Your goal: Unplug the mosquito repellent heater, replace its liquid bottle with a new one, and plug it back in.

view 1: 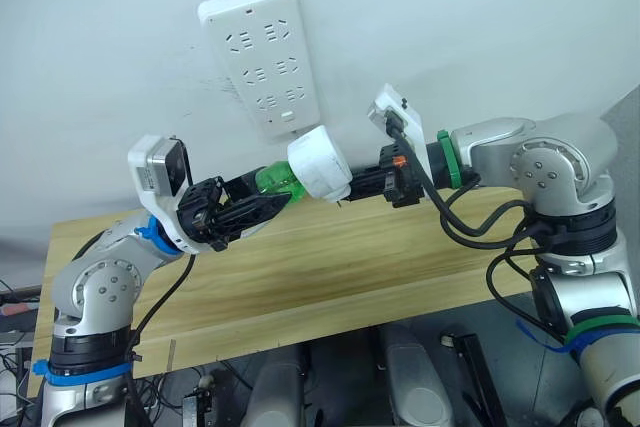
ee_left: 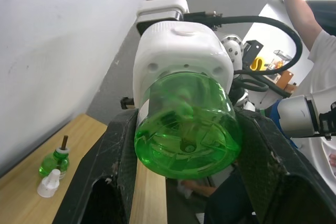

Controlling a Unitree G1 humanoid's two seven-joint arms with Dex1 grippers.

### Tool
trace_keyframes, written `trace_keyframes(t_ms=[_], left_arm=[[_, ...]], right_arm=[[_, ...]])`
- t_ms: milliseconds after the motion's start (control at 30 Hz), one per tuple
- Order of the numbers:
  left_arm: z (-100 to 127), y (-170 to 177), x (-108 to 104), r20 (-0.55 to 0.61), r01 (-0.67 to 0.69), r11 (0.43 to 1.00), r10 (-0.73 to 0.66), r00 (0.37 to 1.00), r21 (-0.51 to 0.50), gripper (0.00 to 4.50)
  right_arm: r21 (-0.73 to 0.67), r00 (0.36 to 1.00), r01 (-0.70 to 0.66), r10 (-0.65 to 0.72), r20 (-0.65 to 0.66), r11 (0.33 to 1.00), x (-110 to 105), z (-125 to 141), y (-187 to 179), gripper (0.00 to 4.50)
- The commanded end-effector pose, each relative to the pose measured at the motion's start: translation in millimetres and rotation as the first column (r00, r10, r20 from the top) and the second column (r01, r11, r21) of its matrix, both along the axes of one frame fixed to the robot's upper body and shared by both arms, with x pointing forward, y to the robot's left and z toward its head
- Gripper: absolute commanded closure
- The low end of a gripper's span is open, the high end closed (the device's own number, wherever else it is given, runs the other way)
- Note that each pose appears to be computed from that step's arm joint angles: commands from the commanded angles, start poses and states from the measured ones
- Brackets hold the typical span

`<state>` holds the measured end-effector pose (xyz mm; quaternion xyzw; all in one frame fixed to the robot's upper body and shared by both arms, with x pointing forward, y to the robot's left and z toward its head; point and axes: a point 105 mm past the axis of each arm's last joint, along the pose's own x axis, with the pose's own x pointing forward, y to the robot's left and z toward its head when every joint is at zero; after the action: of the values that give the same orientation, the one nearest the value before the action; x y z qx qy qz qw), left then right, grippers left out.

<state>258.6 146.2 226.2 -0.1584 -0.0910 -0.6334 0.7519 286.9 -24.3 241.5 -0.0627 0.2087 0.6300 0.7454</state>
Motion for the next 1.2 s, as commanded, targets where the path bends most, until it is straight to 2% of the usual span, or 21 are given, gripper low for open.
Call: trace_keyframes(t_ms=[33,233,767,1200], left_arm=[[-0.5,-2.1,-2.2,0.028,0.012,1.000,-0.012,1.000,0.013,2.19],[-6.2,-4.0,3.7,0.059,-0.014,0.998,0.011,0.998,0.061,2.19],[-12.4,-7.7,7.6,0.077,-0.007,0.996,0.000,0.997,0.084,2.19],[-12.9,-12.0,6.7,0.083,0.017,0.996,-0.024,0.996,0.087,2.19]], right_arm=[[0.028,0.997,-0.056,0.055,0.051,0.998,-13.5,15.6,3.7,4.49],[-0.014,0.994,-0.093,0.093,0.064,0.996,-22.6,15.3,3.3,4.49],[-0.062,0.960,-0.227,0.234,0.157,0.972,-39.0,28.9,2.1,4.49],[-0.009,0.922,-0.295,0.287,0.260,0.956,-27.8,56.9,9.3,4.49]])
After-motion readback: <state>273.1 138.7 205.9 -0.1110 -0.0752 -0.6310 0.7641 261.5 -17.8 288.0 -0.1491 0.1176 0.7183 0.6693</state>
